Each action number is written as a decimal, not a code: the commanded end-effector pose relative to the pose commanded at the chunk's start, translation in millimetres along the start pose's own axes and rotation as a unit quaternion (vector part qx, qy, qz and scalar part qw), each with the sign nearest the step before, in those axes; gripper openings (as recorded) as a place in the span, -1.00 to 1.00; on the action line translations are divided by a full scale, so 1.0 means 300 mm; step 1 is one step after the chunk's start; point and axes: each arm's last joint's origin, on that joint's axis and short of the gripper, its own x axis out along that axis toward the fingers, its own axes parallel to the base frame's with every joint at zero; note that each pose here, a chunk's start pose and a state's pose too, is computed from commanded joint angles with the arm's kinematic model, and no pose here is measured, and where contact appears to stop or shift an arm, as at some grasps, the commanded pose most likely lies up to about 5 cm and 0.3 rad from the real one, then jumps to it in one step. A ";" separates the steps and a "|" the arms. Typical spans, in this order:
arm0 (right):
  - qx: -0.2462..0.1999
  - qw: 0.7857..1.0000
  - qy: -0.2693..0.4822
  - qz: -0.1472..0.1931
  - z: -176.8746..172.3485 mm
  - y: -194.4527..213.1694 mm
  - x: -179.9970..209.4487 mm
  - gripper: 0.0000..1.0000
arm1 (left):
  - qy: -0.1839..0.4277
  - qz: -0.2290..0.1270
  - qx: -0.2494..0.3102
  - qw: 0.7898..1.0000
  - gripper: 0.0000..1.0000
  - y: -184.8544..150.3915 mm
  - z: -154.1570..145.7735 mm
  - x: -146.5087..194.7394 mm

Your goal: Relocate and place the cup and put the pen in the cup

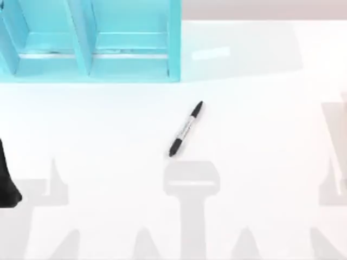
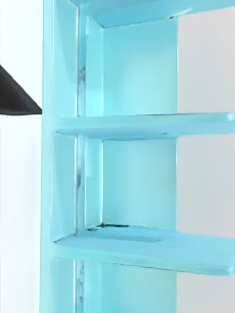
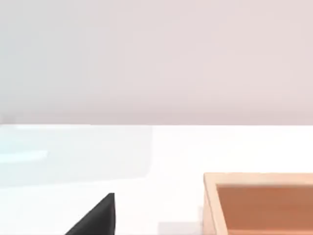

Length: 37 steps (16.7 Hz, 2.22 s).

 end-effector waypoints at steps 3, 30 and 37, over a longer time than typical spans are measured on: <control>-0.001 1.000 0.005 -0.002 0.004 -0.001 0.000 1.00 | 0.000 0.000 0.000 1.000 1.00 0.000 0.000 0.000; -0.002 0.718 0.696 -0.006 0.314 -0.549 0.690 1.00 | 0.000 0.000 0.000 1.000 1.00 0.000 0.000 0.000; 0.005 0.707 0.707 -0.003 0.298 -0.578 0.704 1.00 | 0.000 0.000 0.000 1.000 1.00 0.000 0.000 0.000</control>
